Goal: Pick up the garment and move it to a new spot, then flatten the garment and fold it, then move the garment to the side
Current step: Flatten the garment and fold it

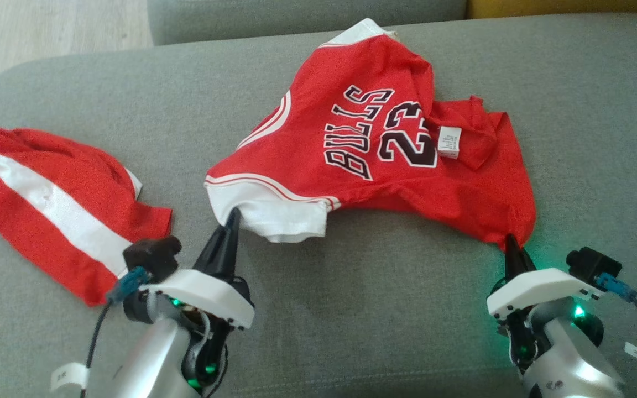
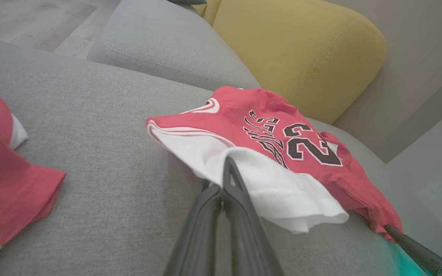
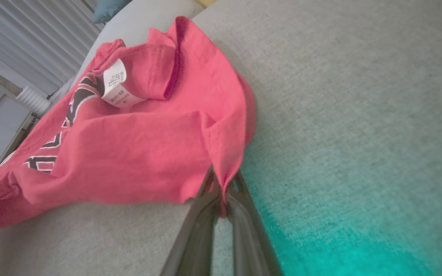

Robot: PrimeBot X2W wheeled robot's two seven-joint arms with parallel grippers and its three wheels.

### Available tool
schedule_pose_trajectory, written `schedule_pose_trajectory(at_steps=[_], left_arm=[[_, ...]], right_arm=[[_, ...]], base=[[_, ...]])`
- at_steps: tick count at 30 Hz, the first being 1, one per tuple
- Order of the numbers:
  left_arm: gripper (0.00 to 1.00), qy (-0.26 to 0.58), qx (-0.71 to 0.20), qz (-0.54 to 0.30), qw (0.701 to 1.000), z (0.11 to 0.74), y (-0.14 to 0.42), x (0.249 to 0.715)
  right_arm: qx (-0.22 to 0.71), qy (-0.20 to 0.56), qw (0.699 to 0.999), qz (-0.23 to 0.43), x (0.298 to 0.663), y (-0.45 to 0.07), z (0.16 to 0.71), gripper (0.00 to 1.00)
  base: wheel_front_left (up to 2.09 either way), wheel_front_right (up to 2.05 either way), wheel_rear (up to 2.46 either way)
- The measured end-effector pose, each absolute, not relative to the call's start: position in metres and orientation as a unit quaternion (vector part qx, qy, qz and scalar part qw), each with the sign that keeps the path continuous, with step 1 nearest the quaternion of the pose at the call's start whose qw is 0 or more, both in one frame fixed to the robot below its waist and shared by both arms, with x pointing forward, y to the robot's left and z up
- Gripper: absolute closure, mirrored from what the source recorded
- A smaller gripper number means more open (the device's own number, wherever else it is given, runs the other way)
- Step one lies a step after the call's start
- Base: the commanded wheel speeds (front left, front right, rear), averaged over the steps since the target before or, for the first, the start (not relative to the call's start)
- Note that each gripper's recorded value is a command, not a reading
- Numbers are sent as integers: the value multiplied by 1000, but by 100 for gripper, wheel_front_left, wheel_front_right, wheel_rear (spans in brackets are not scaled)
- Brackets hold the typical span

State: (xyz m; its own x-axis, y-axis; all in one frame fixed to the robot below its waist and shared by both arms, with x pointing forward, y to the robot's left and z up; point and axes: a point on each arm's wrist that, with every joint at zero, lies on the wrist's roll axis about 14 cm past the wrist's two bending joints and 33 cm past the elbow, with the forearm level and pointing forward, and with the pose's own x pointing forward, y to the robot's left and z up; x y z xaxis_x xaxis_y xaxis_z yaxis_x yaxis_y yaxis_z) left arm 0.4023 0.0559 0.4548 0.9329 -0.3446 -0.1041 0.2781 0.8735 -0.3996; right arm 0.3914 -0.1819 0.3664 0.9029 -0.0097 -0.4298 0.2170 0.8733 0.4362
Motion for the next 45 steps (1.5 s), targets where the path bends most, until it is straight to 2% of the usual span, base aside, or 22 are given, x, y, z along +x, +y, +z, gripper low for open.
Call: schedule_pose_trajectory(at_steps=[7,14,20,28,37,41,45], left_arm=[[100,51,-201,-148,967,478,65,410],[100,-23,-211,-146,966,529,74,420],[100,-101,-216,-161,958,586,74,420],[100,-173,-215,-173,946,644,82,398],[100,-194,-255,-172,931,675,96,365],[100,-198,-286,-186,919,698,98,367],[100,-197,-266,-199,922,717,96,396]], right_arm=[[230,145,961,-44,407,-186,406,100],[203,5,979,-15,432,-194,498,100],[173,-67,982,10,432,-200,570,100],[139,-102,985,29,396,-199,614,100],[129,-121,984,23,360,-211,646,100],[149,-113,982,29,362,-215,652,100],[131,-95,986,32,390,-211,657,100]], base=[[0,0,0],[0,0,0],[0,0,0],[0,0,0],[0,0,0],[0,0,0],[0,0,0]])
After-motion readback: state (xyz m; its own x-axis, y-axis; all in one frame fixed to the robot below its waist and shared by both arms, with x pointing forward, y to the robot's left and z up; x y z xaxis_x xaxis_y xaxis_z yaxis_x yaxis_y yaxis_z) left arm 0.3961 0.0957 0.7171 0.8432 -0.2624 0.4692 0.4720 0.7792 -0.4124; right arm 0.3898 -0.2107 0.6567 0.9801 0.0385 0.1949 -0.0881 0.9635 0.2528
